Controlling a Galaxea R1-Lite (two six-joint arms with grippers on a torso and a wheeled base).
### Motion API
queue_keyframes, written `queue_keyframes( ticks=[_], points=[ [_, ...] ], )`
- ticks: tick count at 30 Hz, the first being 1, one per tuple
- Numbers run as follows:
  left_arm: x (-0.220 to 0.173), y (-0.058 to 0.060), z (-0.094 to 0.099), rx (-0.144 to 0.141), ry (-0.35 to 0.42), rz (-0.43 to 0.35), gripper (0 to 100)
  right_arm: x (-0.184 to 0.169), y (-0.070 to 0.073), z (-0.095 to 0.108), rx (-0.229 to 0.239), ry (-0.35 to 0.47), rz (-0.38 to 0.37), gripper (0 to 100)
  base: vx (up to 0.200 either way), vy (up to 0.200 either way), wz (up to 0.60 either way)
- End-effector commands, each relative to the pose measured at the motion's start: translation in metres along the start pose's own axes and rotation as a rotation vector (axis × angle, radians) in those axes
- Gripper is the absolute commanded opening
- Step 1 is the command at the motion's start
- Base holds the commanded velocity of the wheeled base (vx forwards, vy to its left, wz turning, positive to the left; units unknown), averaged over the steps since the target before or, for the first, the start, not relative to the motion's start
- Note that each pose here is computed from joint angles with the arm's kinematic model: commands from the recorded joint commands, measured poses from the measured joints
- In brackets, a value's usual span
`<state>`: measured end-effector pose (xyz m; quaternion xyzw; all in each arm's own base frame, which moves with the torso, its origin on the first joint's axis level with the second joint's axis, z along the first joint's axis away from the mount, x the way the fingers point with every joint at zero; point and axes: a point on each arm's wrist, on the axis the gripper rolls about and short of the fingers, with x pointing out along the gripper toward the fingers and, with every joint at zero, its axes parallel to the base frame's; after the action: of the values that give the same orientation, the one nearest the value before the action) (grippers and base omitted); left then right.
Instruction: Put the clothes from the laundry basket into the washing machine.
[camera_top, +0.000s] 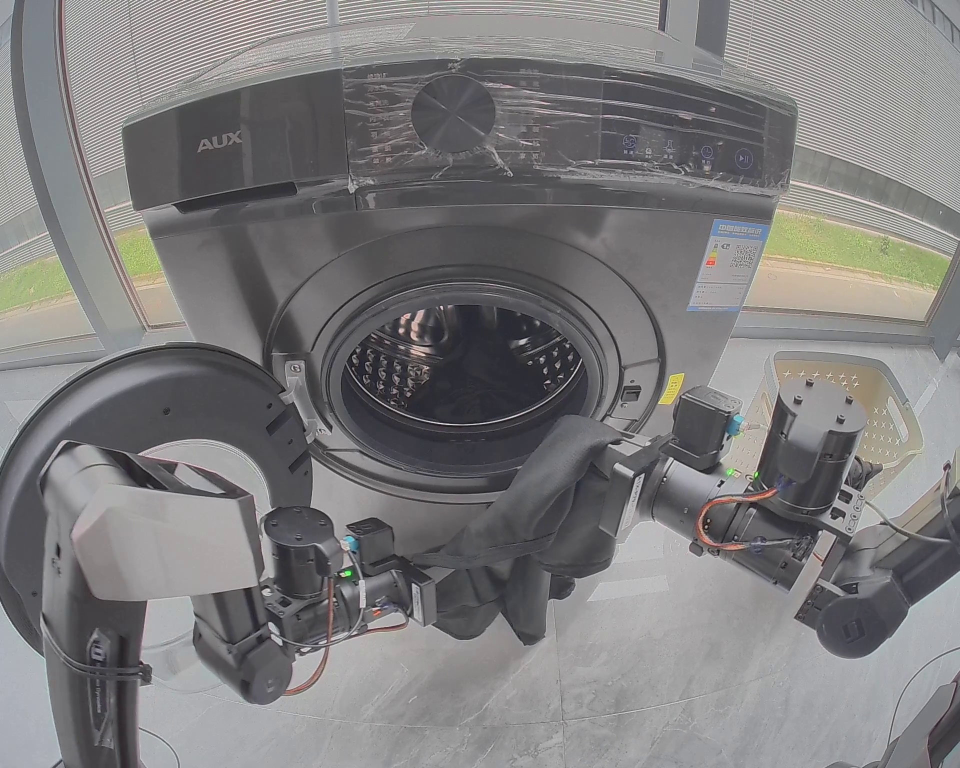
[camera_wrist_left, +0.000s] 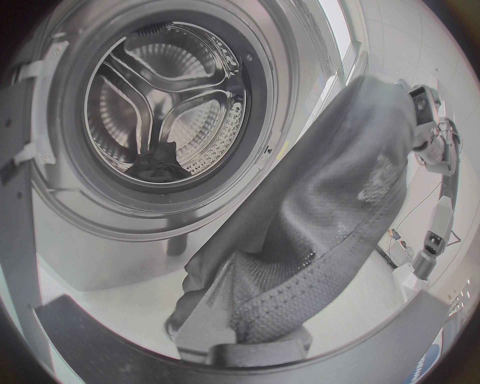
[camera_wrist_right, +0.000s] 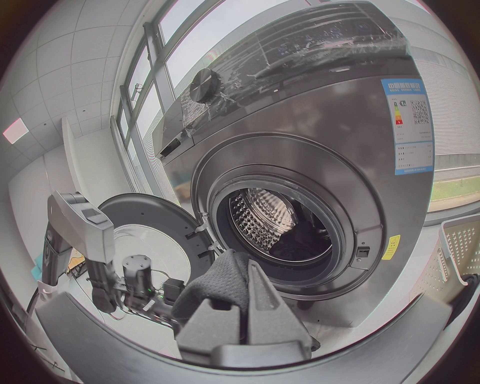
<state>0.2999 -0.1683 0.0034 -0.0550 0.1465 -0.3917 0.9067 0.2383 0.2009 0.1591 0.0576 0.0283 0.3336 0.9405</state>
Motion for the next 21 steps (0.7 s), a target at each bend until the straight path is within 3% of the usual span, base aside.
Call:
queue_keyframes(
  ticks=[1,3,4,5,7,14,16,19,21],
  points=[
    [-0.076,-0.018,0.041,0.0,-0.056,0.034,0,-0.013,-0.027,-0.004,0.055,0.026,-0.016,0,0.0,0.0,0.0],
    [-0.089,-0.02,0.046,0.001,-0.071,0.047,0,-0.018,-0.029,-0.003,0.079,0.028,-0.004,0,0.0,0.0,0.0],
    [-0.106,-0.022,0.059,0.022,-0.121,0.062,0,-0.029,-0.029,-0.004,0.109,0.043,0.014,0,0.0,0.0,0.0],
    [-0.106,-0.022,0.059,0.022,-0.121,0.062,0,-0.029,-0.029,-0.004,0.109,0.043,0.014,0,0.0,0.0,0.0],
    [-0.132,-0.031,0.087,0.054,-0.243,0.064,0,-0.048,-0.024,-0.006,0.143,0.063,0.041,0,0.0,0.0,0.0],
    [-0.161,-0.048,0.109,0.086,-0.362,0.013,0,-0.081,-0.022,-0.019,0.165,0.129,0.071,0,0.0,0.0,0.0],
    [-0.166,-0.047,0.112,0.089,-0.38,0.021,0,-0.079,-0.022,-0.017,0.177,0.116,0.073,0,0.0,0.0,0.0],
    [-0.168,-0.046,0.118,0.063,-0.402,0.008,0,-0.075,-0.021,-0.013,0.175,0.069,0.086,0,0.0,0.0,0.0],
    [-0.168,-0.047,0.122,0.062,-0.414,-0.007,0,-0.074,-0.021,-0.015,0.175,0.063,0.087,0,0.0,0.0,0.0]
  ],
)
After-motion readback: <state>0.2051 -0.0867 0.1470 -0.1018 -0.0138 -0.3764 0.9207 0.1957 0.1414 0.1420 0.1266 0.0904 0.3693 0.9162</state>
